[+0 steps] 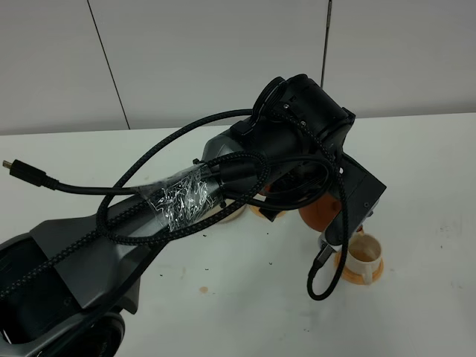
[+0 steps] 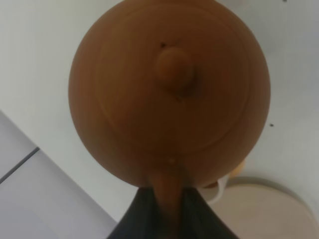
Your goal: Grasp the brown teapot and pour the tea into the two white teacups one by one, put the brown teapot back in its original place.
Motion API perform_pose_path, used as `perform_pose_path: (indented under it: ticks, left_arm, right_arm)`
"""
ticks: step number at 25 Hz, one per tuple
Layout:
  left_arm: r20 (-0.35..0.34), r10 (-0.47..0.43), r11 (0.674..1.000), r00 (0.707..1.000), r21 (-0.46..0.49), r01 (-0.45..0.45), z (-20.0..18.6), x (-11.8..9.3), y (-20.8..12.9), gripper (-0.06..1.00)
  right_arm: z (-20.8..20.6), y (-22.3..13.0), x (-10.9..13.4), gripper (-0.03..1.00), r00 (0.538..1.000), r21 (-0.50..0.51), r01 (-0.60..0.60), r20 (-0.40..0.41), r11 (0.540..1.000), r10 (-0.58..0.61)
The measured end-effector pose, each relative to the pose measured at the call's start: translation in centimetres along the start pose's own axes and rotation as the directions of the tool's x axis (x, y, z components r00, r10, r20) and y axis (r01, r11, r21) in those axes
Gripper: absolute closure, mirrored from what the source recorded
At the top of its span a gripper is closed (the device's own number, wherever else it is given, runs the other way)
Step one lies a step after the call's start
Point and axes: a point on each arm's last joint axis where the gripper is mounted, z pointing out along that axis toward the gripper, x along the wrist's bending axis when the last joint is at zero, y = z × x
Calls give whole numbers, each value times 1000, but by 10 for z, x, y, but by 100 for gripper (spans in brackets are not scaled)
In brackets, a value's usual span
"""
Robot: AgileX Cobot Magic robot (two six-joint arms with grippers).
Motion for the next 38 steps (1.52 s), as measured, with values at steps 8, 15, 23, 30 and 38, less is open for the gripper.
perform_pose_path:
  ticks: [8, 15, 23, 30, 38]
  left_arm:
    - [5, 4, 1000, 1000, -7, -4, 0, -1, 1, 77]
    - [5, 4, 1000, 1000, -7, -4, 0, -1, 1, 77]
    - [4, 8, 1000, 1000, -1, -8, 0, 0, 0, 77]
    - [-20, 46, 998, 999, 46, -45, -2, 2, 1, 77]
    - [-56, 80, 995, 995, 71, -76, -5, 6, 6, 77]
  right_arm:
    - [0, 0, 0, 73, 1000, 0, 0, 0, 1000, 0]
    - [0, 0, 0, 73, 1000, 0, 0, 0, 1000, 0]
    - [0, 0, 0, 73, 1000, 0, 0, 0, 1000, 0]
    - [0, 0, 0, 73, 1000, 0, 0, 0, 1000, 0]
    - [0, 0, 0, 73, 1000, 0, 0, 0, 1000, 0]
